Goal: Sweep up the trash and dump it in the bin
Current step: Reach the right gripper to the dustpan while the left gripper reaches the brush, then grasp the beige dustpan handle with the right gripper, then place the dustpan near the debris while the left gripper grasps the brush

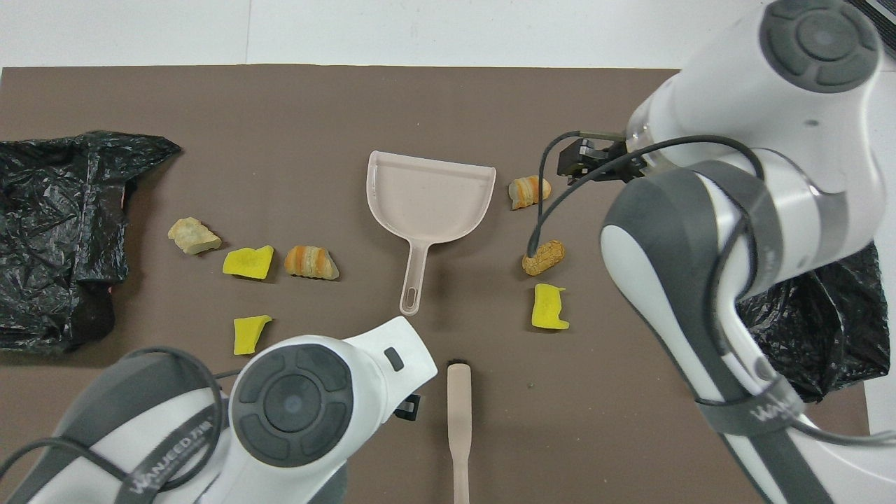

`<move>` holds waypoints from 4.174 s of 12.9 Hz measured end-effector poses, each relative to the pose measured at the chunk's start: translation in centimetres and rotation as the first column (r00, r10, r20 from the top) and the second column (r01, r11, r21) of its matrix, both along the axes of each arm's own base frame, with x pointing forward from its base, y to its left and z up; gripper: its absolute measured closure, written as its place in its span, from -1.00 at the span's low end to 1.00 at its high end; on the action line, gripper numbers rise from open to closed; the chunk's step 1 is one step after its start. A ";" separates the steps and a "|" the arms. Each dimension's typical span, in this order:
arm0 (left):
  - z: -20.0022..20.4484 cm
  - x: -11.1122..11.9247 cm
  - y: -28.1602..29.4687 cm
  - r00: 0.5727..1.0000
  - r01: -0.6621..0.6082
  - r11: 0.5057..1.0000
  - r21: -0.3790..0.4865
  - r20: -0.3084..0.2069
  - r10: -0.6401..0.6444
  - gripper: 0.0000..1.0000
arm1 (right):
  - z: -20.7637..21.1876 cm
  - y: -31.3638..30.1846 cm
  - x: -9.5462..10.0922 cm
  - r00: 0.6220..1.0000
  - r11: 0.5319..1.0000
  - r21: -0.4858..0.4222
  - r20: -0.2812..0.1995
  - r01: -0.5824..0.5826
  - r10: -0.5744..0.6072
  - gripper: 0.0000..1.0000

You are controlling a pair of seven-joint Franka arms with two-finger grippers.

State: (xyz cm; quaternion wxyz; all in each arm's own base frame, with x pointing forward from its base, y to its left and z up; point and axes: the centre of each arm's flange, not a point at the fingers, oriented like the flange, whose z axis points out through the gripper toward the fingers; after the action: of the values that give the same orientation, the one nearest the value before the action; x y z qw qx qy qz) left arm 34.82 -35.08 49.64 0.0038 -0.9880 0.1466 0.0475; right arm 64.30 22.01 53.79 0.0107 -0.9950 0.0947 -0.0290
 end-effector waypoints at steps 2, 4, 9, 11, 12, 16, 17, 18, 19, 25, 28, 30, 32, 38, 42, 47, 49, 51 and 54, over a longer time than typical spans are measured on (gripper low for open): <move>-3.0 -2.5 -2.2 1.000 0.000 1.000 0.003 -0.008 0.000 -1.00 | -2.5 4.2 1.4 1.000 1.000 0.005 -0.004 -0.006 0.006 -1.00; -6.5 -4.7 -4.8 1.000 -0.005 1.000 -0.005 0.001 0.005 -1.00 | -4.9 7.4 2.0 1.000 1.000 0.005 -0.015 -0.005 0.005 -1.00; -12.2 -11.1 -8.1 0.999 0.033 0.999 -0.044 -0.028 -0.034 -1.00 | -7.8 14.7 -0.2 0.999 1.000 0.010 -0.033 0.010 -0.009 -1.00; -13.8 -13.5 -9.3 0.999 0.038 0.998 -0.042 -0.025 -0.039 -1.00 | -9.0 18.0 -1.9 0.999 1.000 0.008 -0.044 -0.016 0.016 -1.00; -15.1 -14.6 -10.1 0.999 0.035 0.999 -0.032 -0.028 -0.036 -1.00 | -9.3 19.1 -2.5 0.998 1.000 0.015 -0.054 -0.023 0.024 -1.00; -18.3 -15.2 -10.9 0.999 0.019 1.000 0.003 -0.041 -0.019 -1.00 | -10.1 20.1 -3.4 0.992 0.996 0.088 -0.125 -0.009 0.020 -1.00; -17.9 -14.9 -10.9 0.999 0.015 1.000 0.000 -0.040 -0.015 -1.00 | -11.4 20.1 -3.7 0.989 0.997 0.075 -0.148 -0.010 0.021 -1.00; -17.4 -14.8 -10.9 0.999 0.013 1.000 0.000 -0.042 -0.013 -1.00 | -12.8 20.2 -4.1 0.985 0.998 0.060 -0.173 -0.014 0.024 -1.00; -16.9 -14.6 -10.9 0.999 0.012 1.000 0.003 -0.045 -0.012 -1.00 | -14.0 20.2 -4.7 0.980 0.999 0.046 -0.196 -0.023 0.031 -1.00; -15.6 -14.8 -10.5 0.998 0.015 1.000 0.020 -0.059 -0.013 0.16 | -16.8 20.2 -8.3 0.972 0.997 0.034 -0.224 -0.072 0.077 -0.91; -15.8 -14.2 -9.7 0.997 -0.004 0.999 0.052 -0.078 0.008 0.47 | -18.1 20.2 -9.5 0.976 0.995 0.078 -0.205 -0.057 0.072 -0.87; -15.6 -13.1 -8.9 0.995 -0.028 0.997 0.070 -0.089 0.034 0.47 | -18.8 20.1 -10.0 0.977 0.995 0.084 -0.203 -0.053 0.069 -0.81; -14.8 -11.9 -7.5 0.992 -0.054 0.994 0.097 -0.108 0.065 0.47 | -18.9 20.4 -10.3 0.976 0.995 0.087 -0.203 -0.057 0.074 -0.62; -13.7 -12.5 -4.6 0.992 -0.007 0.976 0.218 -0.119 0.034 0.47 | -18.5 20.4 -10.2 0.979 0.994 0.097 -0.195 -0.048 0.067 0.35; -13.8 -13.2 -2.6 0.996 0.025 0.966 0.259 -0.086 -0.002 0.47 | -17.2 20.2 -10.1 0.974 0.985 0.114 -0.166 -0.133 0.151 0.35; -13.4 -13.1 0.0 0.995 0.072 0.965 0.251 -0.087 -0.052 0.47 | -12.3 15.2 -8.0 0.893 0.895 0.136 -0.100 -0.425 0.439 0.35; -12.6 -10.7 2.3 0.994 0.071 0.971 0.227 -0.097 -0.050 0.47 | -11.8 12.1 -7.0 0.817 0.824 0.144 -0.115 -0.549 0.564 0.35; -11.3 -7.1 5.8 0.994 0.055 0.980 0.191 -0.108 -0.034 0.47 | -11.8 9.9 -6.5 0.708 0.720 0.146 -0.133 -0.678 0.694 0.35; -9.2 -2.0 11.7 0.995 0.023 0.991 0.131 -0.104 -0.009 0.47 | -12.0 8.3 -6.1 0.515 0.533 0.130 -0.147 -0.836 0.844 0.35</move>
State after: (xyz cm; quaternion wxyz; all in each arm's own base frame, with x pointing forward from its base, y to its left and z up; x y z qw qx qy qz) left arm 32.81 -23.37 40.45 0.0618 -0.9806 0.1512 0.1080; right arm 58.22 30.31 41.75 0.0353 -0.9141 -0.3964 0.0777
